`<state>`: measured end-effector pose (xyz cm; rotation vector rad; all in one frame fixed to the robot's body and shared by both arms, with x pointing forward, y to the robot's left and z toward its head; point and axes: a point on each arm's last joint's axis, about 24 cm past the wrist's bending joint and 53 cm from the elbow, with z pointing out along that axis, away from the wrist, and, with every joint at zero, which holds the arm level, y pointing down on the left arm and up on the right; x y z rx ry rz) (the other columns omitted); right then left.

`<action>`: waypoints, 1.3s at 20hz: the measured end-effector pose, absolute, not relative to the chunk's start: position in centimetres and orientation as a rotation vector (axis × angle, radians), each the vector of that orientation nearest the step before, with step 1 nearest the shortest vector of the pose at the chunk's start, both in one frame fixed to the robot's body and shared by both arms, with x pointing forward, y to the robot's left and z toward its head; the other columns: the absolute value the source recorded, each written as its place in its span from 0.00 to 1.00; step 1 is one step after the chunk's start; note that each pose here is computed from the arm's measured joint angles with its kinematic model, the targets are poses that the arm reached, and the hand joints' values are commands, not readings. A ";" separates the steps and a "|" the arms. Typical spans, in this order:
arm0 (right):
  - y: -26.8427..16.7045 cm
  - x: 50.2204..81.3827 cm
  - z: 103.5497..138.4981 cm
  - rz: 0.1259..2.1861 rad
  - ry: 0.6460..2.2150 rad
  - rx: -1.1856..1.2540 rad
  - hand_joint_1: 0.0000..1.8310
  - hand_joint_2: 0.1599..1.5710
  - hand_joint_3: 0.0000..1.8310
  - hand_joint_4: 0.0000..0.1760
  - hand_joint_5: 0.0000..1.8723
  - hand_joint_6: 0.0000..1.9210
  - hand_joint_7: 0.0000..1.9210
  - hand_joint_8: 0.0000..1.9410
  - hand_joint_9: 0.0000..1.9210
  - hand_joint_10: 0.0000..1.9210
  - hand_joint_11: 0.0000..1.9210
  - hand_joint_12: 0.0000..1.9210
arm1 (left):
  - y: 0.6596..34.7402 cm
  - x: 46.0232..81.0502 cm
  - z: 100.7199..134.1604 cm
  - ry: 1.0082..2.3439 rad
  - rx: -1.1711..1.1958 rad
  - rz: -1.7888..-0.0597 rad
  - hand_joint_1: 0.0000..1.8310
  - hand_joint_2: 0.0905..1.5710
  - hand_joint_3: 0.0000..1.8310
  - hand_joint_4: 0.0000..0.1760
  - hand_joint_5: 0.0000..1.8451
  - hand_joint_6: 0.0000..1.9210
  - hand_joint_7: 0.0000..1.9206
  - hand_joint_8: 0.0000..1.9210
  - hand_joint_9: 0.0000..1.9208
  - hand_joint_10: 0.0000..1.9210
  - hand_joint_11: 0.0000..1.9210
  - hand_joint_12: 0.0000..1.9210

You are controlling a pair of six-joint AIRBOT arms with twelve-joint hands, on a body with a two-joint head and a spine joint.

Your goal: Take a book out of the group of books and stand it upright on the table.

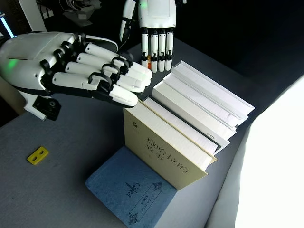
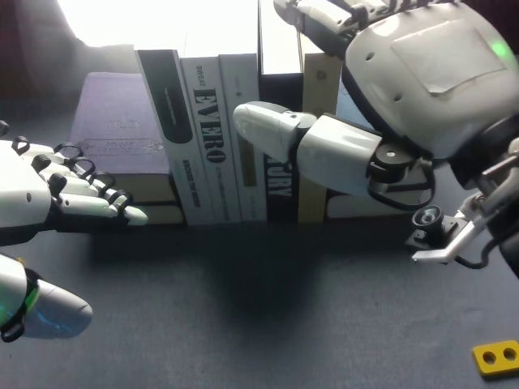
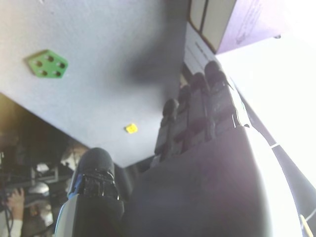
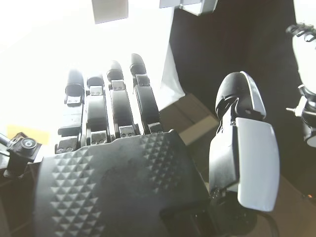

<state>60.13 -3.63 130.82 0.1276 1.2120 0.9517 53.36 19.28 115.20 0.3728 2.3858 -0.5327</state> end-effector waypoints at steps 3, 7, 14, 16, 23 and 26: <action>-3.8 60.9 130.7 0.937 1.206 0.133 0.00 0.67 0.00 0.01 0.35 0.01 0.10 0.00 0.03 0.00 0.00 0.11 | 19.3 53.4 115.2 2.386 0.373 -0.533 0.00 0.81 0.00 0.20 0.02 0.00 0.03 0.00 0.04 0.00 0.00 0.03; -3.3 61.0 130.2 0.940 1.210 0.133 0.00 0.68 0.00 0.00 0.40 0.01 0.11 0.00 0.03 0.00 0.00 0.14 | 19.3 53.4 115.2 2.386 0.373 -0.533 0.00 0.81 0.00 0.21 0.01 0.00 0.03 0.00 0.03 0.00 0.00 0.04; -3.3 61.1 129.2 0.929 1.227 0.121 0.00 0.69 0.00 0.00 0.39 0.00 0.10 0.00 0.02 0.00 0.00 0.05 | 19.3 53.4 115.2 2.386 0.373 -0.533 0.00 0.81 0.00 0.20 0.00 0.00 0.03 0.00 0.04 0.00 0.00 0.04; -3.1 61.0 128.9 0.927 1.227 0.111 0.00 0.68 0.00 0.00 0.40 0.00 0.11 0.00 0.03 0.00 0.00 0.07 | 19.4 53.4 115.2 2.386 0.369 -0.532 0.00 0.82 0.00 0.19 0.01 0.00 0.03 0.00 0.03 0.00 0.00 0.01; -3.2 60.9 128.5 0.915 1.228 0.098 0.00 0.68 0.00 0.06 0.41 0.00 0.11 0.00 0.03 0.00 0.00 0.12 | 19.6 53.6 115.2 2.387 0.362 -0.529 0.00 0.81 0.00 0.20 0.00 0.00 0.02 0.00 0.03 0.00 0.00 0.01; -3.3 60.0 128.4 0.907 1.235 0.079 0.00 0.69 0.00 0.00 0.41 0.00 0.10 0.00 0.03 0.00 0.00 0.15 | 19.7 53.6 115.2 2.387 0.359 -0.529 0.00 0.81 0.00 0.20 0.00 0.00 0.02 0.00 0.02 0.00 0.00 0.02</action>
